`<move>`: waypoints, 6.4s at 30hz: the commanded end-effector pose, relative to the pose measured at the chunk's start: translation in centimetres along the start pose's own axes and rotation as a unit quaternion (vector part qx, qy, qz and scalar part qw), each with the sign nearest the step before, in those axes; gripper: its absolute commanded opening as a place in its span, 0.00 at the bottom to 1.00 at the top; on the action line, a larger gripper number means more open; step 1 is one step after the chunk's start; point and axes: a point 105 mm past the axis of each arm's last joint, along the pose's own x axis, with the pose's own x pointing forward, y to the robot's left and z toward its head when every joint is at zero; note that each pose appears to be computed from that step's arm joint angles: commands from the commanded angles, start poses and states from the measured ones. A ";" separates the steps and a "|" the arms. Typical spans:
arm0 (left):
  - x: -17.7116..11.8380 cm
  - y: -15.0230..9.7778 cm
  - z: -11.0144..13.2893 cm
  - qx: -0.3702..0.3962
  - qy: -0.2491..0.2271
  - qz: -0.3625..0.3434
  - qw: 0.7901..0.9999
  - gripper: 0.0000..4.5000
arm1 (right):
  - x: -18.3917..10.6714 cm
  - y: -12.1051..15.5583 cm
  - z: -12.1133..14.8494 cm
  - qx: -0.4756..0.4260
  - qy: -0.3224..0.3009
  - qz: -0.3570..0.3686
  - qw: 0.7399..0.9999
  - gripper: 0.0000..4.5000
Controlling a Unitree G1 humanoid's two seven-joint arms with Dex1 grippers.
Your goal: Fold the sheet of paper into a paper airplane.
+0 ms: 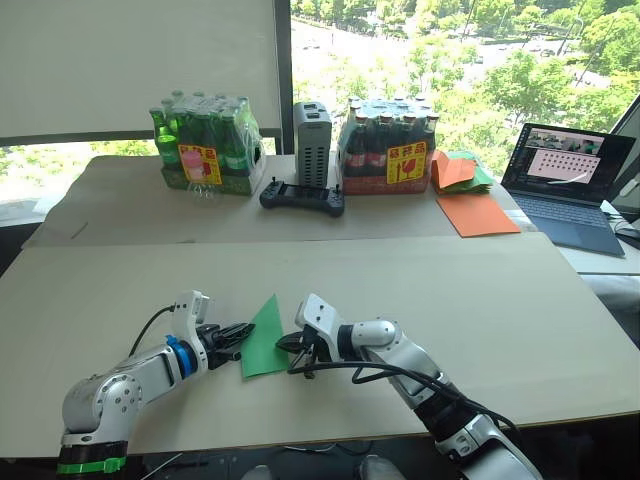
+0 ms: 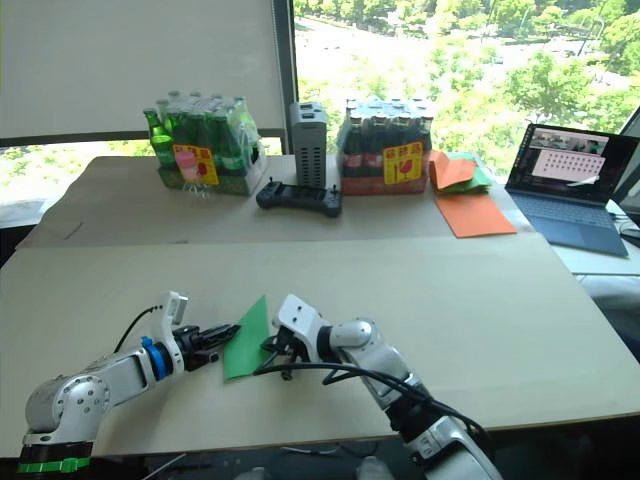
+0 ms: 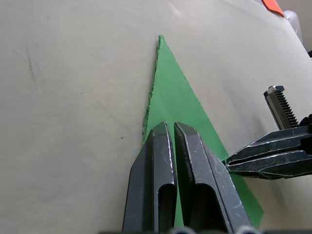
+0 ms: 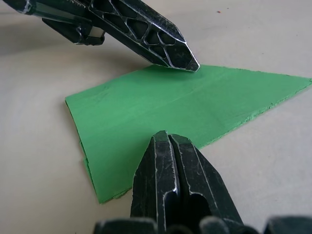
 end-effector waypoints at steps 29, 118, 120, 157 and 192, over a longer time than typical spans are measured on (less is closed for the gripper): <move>4.8 1.6 0.8 0.054 0.029 0.007 0.998 0.05 | 0.3 0.9 -0.1 0.002 0.004 0.008 1.000 0.00; -3.6 0.2 1.6 -0.067 -0.057 -0.020 0.996 0.05 | -2.2 -1.8 6.5 -0.010 -0.121 -0.050 0.991 0.00; -3.6 0.1 2.2 -0.076 -0.065 -0.031 0.995 0.05 | -2.4 -2.0 6.3 -0.008 -0.119 -0.054 0.991 0.00; 0.8 -1.2 3.4 -0.094 0.089 -0.165 0.978 0.53 | -3.3 -2.0 5.4 -0.003 -0.103 -0.079 0.992 0.00; 3.5 -1.2 5.7 -0.259 -0.162 -0.009 0.952 0.01 | -3.3 -2.1 5.7 0.001 -0.110 -0.088 0.990 0.00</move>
